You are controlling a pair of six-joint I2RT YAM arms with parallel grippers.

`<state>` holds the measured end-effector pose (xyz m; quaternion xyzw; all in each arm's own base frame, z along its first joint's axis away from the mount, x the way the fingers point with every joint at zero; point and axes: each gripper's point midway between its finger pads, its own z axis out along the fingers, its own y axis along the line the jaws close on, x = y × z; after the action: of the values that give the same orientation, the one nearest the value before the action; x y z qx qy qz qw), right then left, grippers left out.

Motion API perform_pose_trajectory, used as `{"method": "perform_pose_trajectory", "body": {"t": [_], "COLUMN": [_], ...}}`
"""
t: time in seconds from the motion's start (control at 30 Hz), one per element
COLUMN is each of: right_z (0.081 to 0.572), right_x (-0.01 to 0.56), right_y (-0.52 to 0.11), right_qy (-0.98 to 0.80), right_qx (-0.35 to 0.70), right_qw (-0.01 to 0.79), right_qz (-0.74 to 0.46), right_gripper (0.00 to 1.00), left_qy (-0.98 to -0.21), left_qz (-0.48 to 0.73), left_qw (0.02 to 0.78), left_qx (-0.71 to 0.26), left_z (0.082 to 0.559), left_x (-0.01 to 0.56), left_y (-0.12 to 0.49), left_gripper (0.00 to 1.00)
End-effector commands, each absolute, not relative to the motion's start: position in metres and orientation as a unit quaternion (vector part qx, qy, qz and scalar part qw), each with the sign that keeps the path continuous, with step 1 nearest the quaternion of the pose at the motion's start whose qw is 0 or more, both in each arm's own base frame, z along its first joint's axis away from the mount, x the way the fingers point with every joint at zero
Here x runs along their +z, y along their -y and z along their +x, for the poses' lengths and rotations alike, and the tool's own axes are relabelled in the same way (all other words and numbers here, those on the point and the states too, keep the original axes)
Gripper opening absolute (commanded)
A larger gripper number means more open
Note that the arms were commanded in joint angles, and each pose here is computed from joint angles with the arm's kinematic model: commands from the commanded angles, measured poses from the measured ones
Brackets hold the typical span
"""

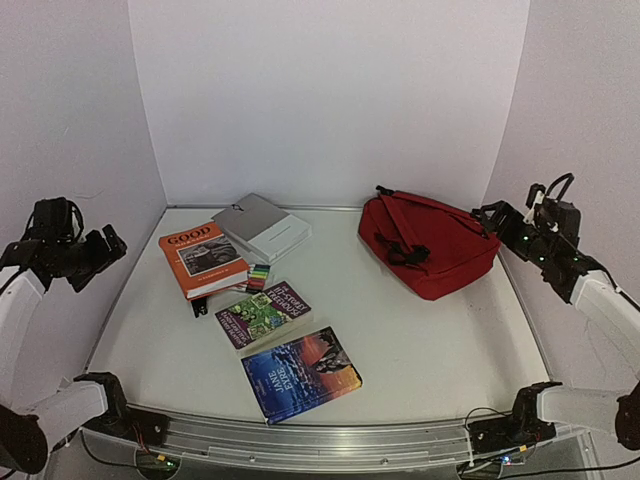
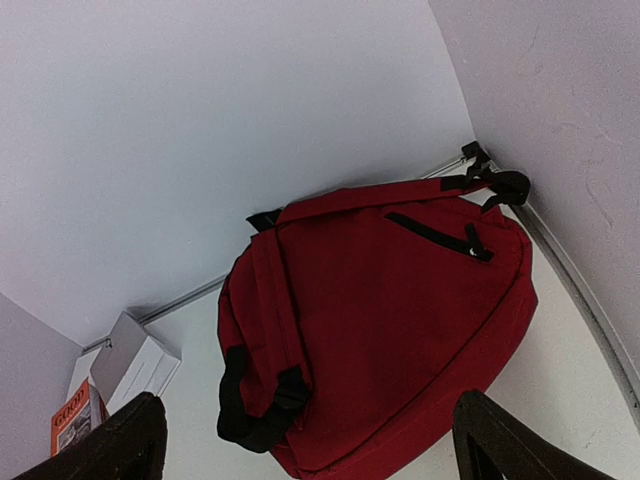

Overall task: Pack the student bag
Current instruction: Pick up the student bag at the center of the board.

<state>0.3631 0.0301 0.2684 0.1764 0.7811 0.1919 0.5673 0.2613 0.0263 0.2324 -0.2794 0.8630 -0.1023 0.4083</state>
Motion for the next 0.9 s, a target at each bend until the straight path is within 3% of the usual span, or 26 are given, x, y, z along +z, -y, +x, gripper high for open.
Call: {"method": "perform_pose_trajectory", "body": {"t": [0.0,0.23,0.37,0.6,0.87], "right_z": [0.362,0.373,0.394,0.424,0.429], "right_x": [0.295,0.326,0.318,0.268,0.181], "right_y": [-0.061,-0.072,-0.116,-0.162,-0.223], "right_qy": [-0.778,-0.773,-0.808,-0.862,-0.886], "right_qx": [0.247,0.231,0.158,-0.032,-0.121], "right_qw": [0.570,0.588,0.567,0.504,0.404], "right_qz": [0.092,0.062,0.026,-0.041,-0.191], "right_gripper": [0.98,0.98,0.98,0.98,0.98], "left_qy": [-0.873,-0.856,-0.858,-0.852,-0.854], "left_qz": [-0.211,-0.142,-0.113,-0.101,-0.100], "left_qw": [0.423,0.487,0.490,0.497,0.491], "left_qx": [-0.117,-0.105,-0.108,-0.131,-0.138], "left_z": [0.273,0.297,0.309,0.304,0.301], "left_x": [0.250,0.269,0.272,0.270,0.267], "left_y": [-0.015,-0.013,-0.009,0.000,0.002], "left_gripper": [1.00,1.00,1.00,1.00,1.00]}}
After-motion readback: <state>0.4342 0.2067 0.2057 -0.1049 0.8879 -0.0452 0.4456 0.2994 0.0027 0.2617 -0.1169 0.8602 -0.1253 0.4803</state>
